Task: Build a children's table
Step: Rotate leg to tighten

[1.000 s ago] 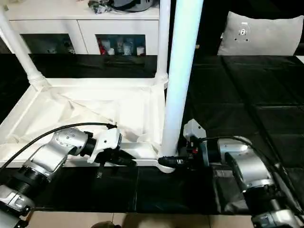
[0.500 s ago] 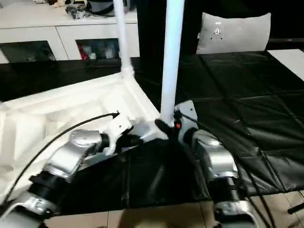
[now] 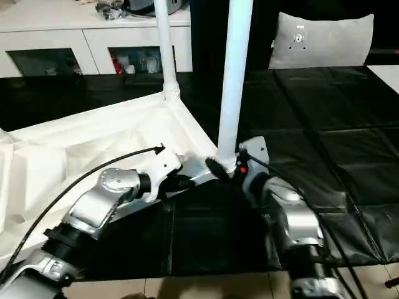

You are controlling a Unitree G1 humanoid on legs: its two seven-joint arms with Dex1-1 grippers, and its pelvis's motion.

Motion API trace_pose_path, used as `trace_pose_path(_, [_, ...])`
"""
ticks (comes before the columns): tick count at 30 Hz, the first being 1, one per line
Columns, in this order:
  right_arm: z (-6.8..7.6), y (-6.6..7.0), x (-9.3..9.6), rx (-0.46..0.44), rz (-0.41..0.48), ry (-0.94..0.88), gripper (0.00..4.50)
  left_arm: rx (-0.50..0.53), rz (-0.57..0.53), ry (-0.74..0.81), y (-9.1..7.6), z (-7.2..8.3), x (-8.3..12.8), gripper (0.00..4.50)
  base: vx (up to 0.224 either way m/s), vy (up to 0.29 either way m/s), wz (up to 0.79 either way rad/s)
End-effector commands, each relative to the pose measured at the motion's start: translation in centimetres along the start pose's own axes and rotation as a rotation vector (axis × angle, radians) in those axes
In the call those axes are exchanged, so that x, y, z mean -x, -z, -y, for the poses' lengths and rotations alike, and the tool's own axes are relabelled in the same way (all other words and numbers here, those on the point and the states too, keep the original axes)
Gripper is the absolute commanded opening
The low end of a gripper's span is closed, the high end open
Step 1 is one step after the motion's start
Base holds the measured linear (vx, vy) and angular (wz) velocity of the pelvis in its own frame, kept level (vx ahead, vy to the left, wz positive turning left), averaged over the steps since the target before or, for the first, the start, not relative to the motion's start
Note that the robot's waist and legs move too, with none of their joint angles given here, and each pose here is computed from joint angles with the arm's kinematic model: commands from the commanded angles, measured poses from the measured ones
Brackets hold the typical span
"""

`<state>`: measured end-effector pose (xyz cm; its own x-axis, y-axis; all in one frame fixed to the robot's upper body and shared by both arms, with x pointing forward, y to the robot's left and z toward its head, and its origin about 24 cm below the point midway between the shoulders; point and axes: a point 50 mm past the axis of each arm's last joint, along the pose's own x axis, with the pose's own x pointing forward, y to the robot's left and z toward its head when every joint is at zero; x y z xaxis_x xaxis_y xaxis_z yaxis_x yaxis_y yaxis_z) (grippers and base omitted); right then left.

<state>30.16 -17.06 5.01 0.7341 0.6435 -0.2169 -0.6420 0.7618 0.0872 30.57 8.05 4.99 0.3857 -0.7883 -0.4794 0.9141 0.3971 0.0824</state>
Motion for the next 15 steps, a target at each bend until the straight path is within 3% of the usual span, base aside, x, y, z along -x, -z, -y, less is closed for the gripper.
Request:
trace_pose_path(1, [0.0,-1.2,0.7,0.065,0.027,-0.107,4.44,-0.035,0.018,0.065,0.2,-0.1,0.4,0.0,0.0,0.0,0.0])
trace_pose_path(9, [0.1,-1.6,2.4,0.23,-0.094,-0.383,4.44,-0.172,-0.027,0.295,0.9,0.5,1.9,0.0,0.0,0.0,0.0])
trace_pose_path(15, [-0.2,-1.5,2.7,0.257,-0.125,-0.47,4.44,-0.202,-0.052,0.351,1.2,0.6,2.3,0.0,0.0,0.0,0.0])
